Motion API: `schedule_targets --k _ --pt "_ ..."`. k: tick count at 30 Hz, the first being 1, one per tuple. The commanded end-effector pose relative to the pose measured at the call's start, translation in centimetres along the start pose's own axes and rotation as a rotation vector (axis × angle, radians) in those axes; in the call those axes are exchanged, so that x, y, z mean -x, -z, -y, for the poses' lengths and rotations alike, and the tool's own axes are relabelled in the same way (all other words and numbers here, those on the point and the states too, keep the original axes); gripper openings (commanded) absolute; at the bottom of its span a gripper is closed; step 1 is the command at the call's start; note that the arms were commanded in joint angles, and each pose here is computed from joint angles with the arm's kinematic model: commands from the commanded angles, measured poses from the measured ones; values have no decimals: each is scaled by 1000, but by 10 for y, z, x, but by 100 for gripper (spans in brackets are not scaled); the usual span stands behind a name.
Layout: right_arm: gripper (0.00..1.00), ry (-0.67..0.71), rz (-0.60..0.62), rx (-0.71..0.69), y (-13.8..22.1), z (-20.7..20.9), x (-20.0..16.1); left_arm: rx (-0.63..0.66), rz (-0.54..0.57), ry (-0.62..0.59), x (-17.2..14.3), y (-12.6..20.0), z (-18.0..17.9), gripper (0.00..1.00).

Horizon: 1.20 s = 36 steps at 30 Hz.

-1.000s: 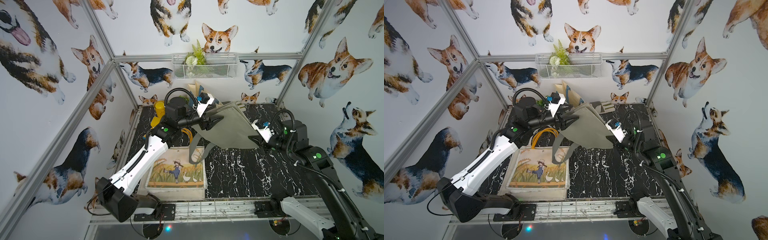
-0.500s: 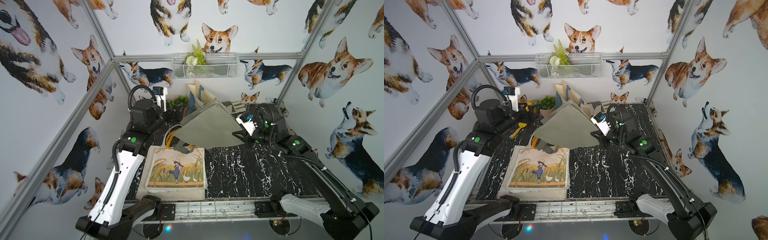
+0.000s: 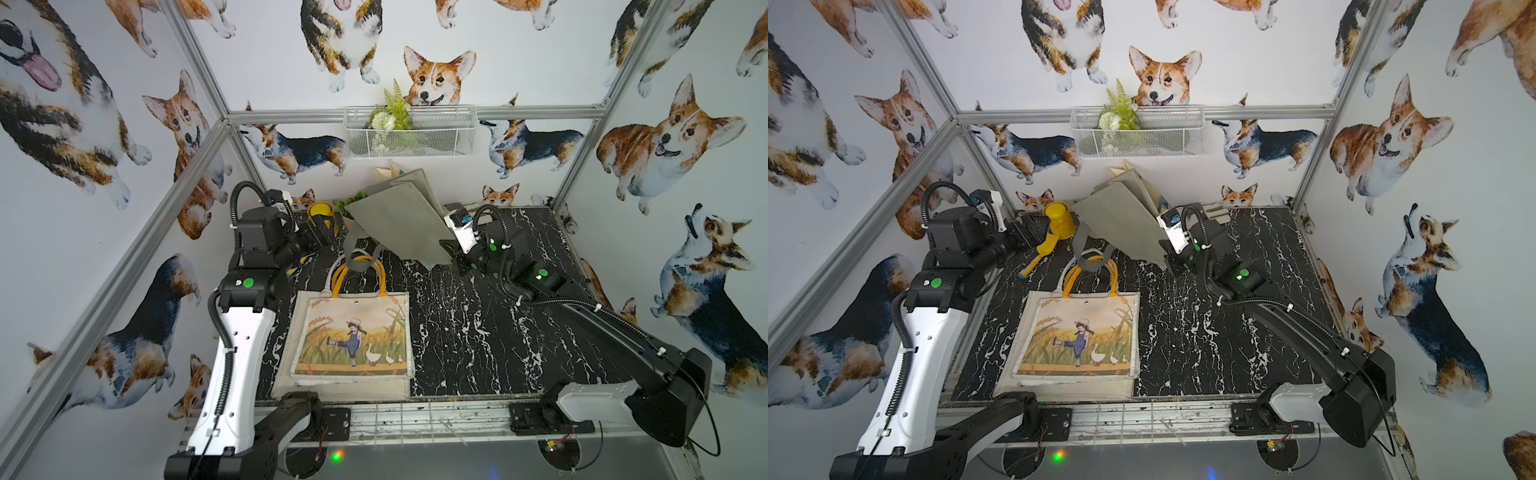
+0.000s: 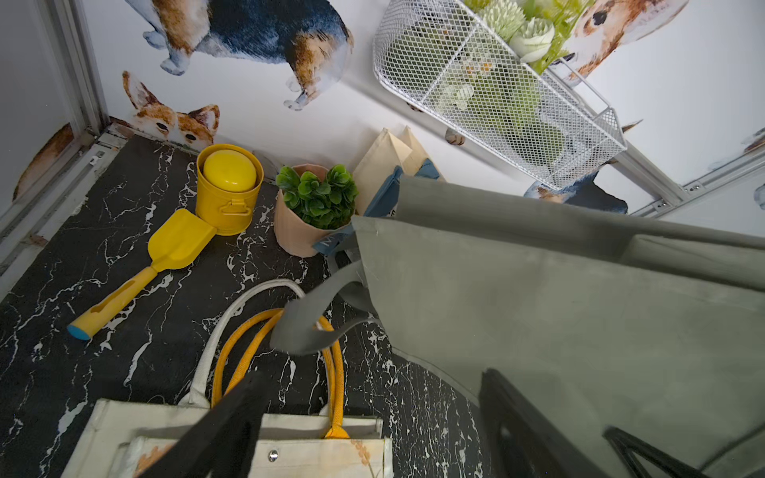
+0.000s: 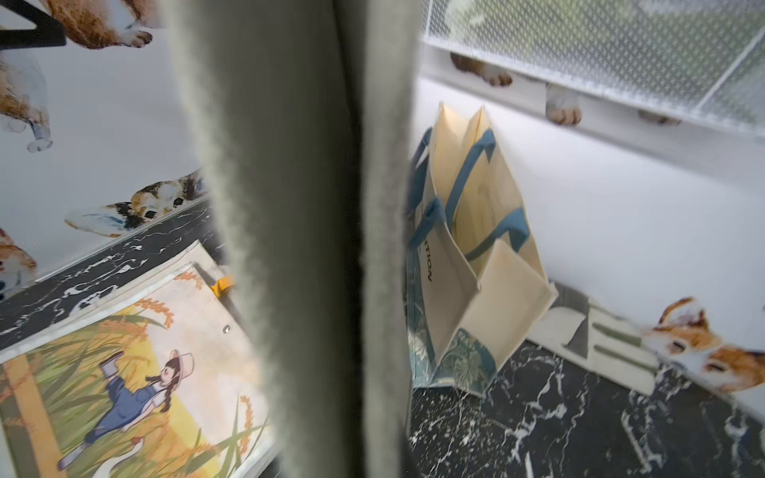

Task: Put away the canvas bag
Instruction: Press the canvas bag, then place the canvas bag at the center of the board.

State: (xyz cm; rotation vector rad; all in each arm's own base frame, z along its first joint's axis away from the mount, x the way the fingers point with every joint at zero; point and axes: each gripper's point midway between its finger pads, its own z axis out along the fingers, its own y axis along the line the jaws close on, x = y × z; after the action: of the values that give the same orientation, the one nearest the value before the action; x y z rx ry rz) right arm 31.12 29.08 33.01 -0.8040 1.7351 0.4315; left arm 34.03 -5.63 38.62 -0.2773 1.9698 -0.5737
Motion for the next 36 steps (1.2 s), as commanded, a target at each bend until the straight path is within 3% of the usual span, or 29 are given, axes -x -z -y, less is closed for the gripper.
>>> schedule_targets --k 1,11,16,21,26,31,36 --pt "0 281 138 -62 -5 -22 32 6 14 -12 7 2 1 84" --pt "0 512 -79 -10 -42 -106 -108 135 -27 24 -17 0 -43 85" --pt "1 504 -136 102 -43 -147 -138 164 -74 32 -34 -3 -55 85" --pt "32 449 -234 278 -30 -177 -163 202 -141 40 -54 -6 -68 85" --pt "46 391 -336 508 -1 -205 -186 239 -198 57 -75 -7 -80 85" --pt "50 352 -423 683 24 -225 -206 261 -268 108 -103 -11 -93 85" --pt "52 312 -485 706 25 -226 -214 274 -346 195 -135 -18 -104 85"
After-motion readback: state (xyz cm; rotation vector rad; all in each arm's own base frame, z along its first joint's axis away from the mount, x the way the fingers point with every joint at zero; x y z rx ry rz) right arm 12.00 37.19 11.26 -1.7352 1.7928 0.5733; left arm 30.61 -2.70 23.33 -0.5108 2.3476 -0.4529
